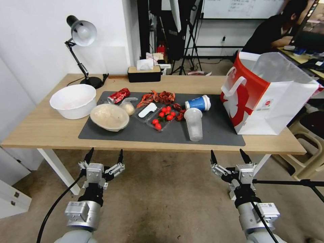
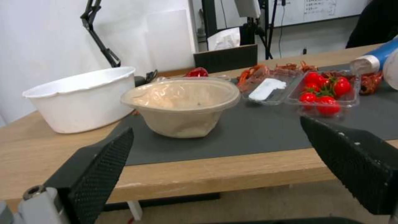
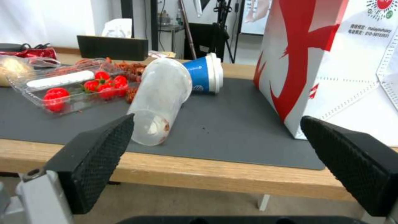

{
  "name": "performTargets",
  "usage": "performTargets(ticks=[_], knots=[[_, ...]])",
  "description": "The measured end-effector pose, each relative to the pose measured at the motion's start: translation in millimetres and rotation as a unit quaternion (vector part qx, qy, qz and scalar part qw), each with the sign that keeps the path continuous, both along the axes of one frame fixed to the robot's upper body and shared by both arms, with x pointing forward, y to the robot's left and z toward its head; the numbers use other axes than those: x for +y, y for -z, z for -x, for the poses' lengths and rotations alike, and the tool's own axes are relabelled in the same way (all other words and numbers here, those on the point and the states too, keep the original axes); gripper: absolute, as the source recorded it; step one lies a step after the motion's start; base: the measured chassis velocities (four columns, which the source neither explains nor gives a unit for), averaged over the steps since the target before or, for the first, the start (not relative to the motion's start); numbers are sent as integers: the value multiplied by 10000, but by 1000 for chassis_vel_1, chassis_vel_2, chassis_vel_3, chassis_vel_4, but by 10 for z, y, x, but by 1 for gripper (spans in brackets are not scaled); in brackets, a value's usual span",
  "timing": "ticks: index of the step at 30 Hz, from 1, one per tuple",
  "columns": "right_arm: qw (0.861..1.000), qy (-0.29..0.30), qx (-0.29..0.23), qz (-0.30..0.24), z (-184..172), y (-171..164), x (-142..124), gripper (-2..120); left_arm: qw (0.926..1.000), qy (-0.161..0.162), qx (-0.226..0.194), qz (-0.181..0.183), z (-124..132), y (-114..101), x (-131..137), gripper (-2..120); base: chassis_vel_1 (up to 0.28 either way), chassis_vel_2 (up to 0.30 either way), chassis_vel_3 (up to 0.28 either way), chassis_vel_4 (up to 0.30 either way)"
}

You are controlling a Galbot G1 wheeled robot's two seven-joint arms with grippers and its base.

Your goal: Pick up the trash from the table and place it into the takeout bag.

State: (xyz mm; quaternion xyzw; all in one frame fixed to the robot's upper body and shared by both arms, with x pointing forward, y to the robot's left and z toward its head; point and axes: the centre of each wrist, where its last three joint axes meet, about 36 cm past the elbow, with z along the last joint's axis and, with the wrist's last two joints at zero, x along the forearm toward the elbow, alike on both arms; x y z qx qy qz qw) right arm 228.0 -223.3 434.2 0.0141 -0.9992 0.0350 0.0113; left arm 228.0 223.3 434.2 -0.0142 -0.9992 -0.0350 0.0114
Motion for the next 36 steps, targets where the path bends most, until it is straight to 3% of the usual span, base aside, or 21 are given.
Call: performTargets(ticks=[36], knots=[[10000, 4, 9, -21, -18, -8, -2, 100, 10000, -31, 22, 12, -12, -6, 10, 100, 0, 0, 0, 0]])
